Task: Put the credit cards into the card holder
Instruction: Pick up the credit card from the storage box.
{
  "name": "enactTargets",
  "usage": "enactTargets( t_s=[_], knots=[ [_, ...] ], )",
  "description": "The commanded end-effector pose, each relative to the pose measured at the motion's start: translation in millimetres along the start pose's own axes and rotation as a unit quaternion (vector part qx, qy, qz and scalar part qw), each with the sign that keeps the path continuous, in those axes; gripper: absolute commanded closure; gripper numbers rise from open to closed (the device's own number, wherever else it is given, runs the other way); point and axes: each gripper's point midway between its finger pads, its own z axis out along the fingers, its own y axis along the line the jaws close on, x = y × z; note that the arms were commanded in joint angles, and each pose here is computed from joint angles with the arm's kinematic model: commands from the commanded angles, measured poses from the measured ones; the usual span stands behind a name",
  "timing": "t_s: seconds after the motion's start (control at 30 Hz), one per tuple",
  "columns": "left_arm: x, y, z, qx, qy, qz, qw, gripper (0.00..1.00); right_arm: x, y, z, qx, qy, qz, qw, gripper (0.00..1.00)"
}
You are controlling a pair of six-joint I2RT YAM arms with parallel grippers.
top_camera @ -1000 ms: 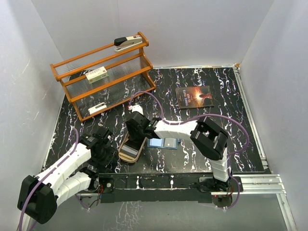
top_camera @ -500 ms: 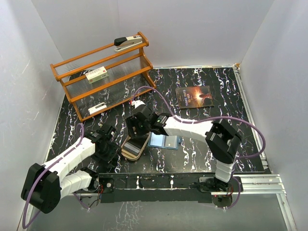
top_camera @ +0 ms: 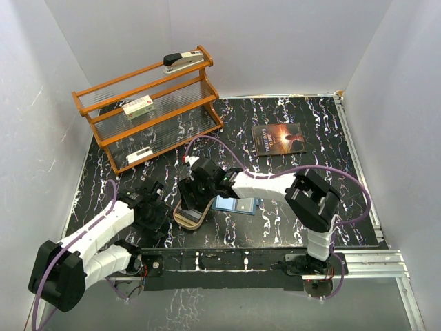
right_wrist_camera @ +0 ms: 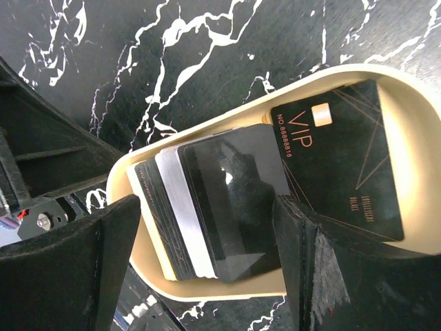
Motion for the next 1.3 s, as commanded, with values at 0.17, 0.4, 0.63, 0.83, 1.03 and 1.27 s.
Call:
enactTargets(
  t_s=[0.17,0.4,0.63,0.83,1.03,1.27],
  knots=[
    [4,-5,6,0.013,0.013,-0.012,1.0,0.39,13,7,15,-0.023,0.004,-0.006,1.0,0.24],
    [1,-9,5,0.019,0.005,-0.008,1.0,0.4,23,16,21,-0.057,0.023,-0.005,0.998,0.29],
    [-2,-12,3,0.023,-0.004,-0.005,1.0,0.41,24,21,21,-0.073,0.029,-0.002,0.997,0.39],
    [-4,-12,2,0.023,-0.009,-0.003,1.0,0.41,18,20,16,-0.065,0.018,0.0,0.998,0.56],
    [-5,-12,1,0.021,-0.011,-0.001,1.0,0.41,11,22,11,-0.069,0.01,0.004,0.998,0.66],
    [-6,-12,1,0.02,-0.014,-0.001,1.0,0.41,5,21,6,-0.065,0.0,0.009,0.998,0.76]
  ],
)
